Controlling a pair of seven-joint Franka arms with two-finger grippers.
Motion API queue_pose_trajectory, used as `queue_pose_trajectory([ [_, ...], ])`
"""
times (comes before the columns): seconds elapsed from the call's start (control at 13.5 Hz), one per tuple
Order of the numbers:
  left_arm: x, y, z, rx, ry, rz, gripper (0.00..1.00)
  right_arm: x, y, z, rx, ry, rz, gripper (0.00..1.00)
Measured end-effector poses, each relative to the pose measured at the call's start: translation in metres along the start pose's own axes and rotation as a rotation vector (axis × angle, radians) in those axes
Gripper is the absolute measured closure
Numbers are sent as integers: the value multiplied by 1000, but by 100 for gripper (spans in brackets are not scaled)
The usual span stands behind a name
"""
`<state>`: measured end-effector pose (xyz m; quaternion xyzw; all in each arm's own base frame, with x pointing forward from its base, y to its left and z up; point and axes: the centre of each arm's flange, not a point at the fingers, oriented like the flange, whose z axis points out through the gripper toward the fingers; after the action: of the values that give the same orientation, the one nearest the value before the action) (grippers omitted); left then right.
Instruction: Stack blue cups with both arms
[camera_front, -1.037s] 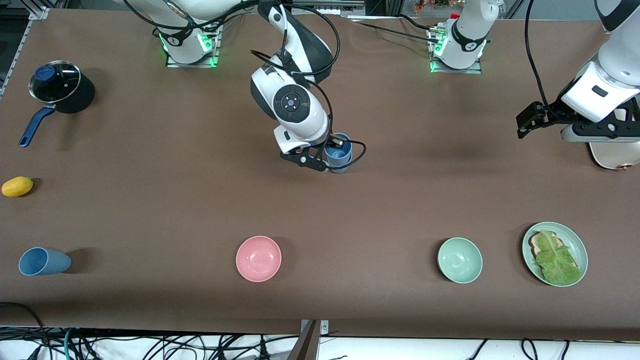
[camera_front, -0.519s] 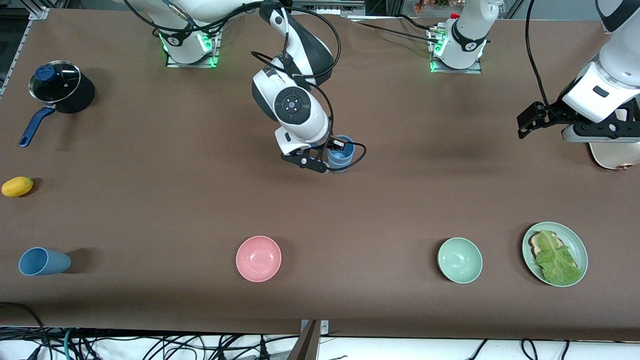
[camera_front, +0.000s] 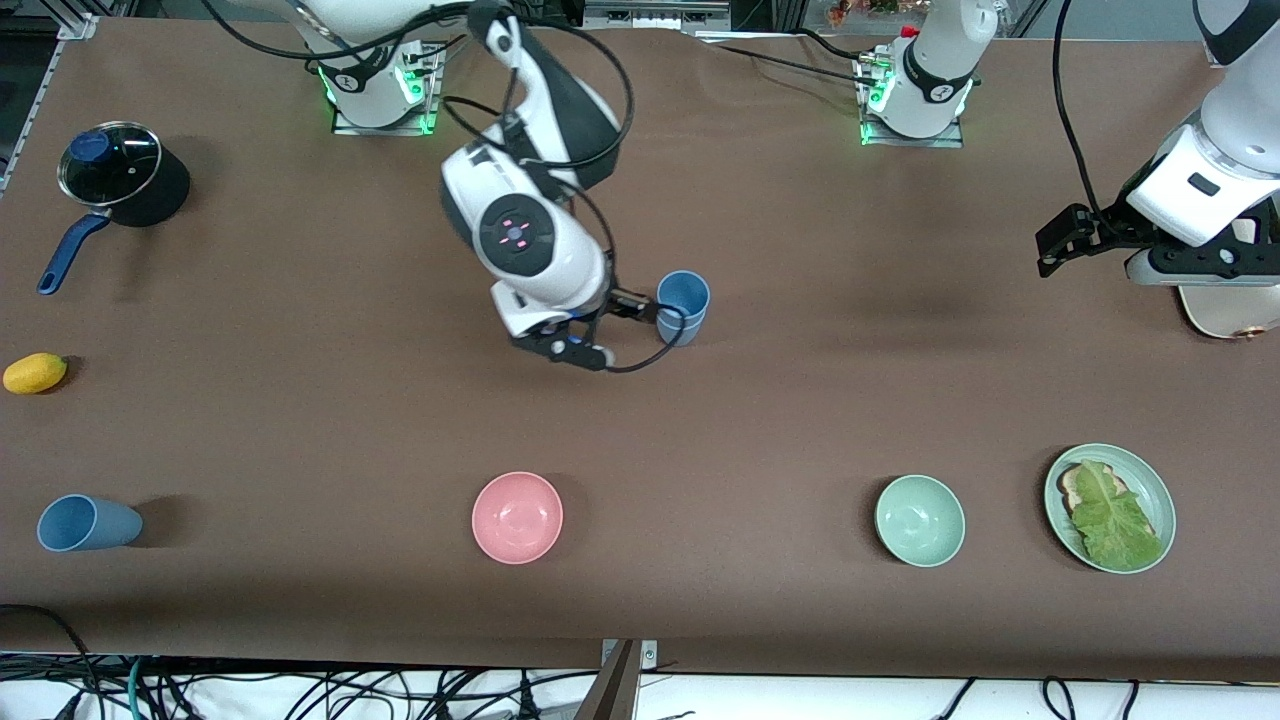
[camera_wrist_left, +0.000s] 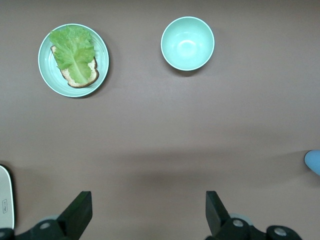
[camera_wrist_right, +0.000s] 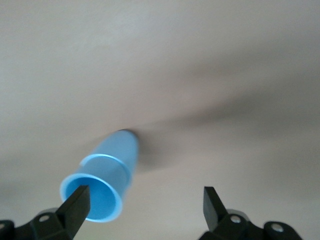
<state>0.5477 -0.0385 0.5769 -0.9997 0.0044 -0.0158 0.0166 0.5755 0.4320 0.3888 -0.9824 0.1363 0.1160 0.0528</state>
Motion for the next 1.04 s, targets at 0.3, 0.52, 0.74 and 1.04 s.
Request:
queue_pose_trajectory([
  [0.3,0,-1,1,0,-6,-1,0,40,73,-42,-161,13,-103,0],
  [0.52,0,-1,1,0,-7,-1,0,71,126,-69,-208,4,-153,0],
  [0.74,0,-1,2,1,-9,-1,0,92,171,-89,-228,2,-163,0],
  [1.04,-1,-2,2,1,-12,-4,0,107,219,-107,-229,0,-156,0],
])
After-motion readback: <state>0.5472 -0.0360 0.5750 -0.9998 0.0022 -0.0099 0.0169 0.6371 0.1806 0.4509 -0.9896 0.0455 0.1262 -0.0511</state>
